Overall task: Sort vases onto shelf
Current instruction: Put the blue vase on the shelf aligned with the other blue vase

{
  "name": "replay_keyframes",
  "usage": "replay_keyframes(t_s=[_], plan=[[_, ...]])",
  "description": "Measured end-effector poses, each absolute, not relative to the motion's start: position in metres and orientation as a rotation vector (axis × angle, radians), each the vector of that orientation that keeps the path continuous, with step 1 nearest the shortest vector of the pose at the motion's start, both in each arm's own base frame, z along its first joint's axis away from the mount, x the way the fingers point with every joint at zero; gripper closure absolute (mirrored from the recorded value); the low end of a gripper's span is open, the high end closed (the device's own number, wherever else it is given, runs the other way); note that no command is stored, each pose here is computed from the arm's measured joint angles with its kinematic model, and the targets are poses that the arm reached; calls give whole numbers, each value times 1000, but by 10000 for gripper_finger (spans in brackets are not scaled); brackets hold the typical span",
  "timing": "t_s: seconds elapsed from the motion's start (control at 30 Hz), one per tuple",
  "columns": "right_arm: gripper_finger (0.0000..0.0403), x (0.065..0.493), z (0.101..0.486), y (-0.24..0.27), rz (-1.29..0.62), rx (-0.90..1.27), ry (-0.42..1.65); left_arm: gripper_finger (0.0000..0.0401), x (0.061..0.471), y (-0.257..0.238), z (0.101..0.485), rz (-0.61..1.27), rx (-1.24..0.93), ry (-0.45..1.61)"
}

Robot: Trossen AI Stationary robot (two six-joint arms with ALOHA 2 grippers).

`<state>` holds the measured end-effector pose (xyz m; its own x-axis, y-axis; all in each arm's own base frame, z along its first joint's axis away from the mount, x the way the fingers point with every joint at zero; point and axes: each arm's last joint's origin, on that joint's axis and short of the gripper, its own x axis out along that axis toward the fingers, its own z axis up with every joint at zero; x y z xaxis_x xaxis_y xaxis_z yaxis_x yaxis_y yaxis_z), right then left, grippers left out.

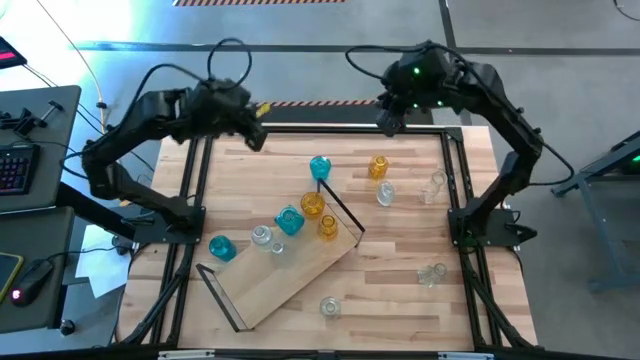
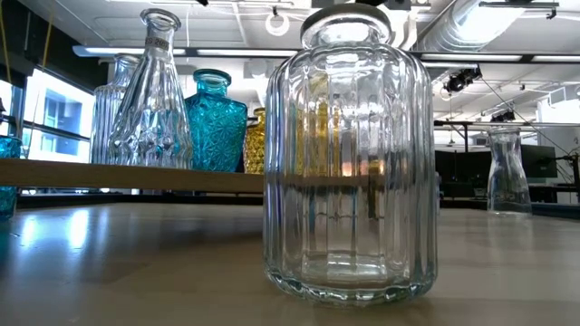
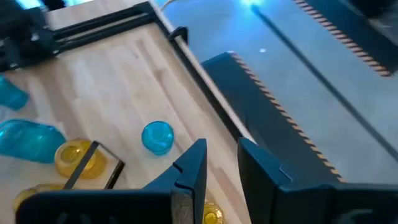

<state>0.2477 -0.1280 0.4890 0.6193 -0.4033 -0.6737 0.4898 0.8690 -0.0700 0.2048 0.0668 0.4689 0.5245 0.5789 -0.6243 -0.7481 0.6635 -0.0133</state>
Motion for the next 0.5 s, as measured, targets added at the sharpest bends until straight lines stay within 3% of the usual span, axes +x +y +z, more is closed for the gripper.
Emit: replay_keyframes(t_s=[0.27,0.5], plan=[[330,280,422,-167,-254,272,784,261,186,23,457,864,-358,755],[330,289,352,-182,-170,399,876,261,176,-2,452,840,-439,695]])
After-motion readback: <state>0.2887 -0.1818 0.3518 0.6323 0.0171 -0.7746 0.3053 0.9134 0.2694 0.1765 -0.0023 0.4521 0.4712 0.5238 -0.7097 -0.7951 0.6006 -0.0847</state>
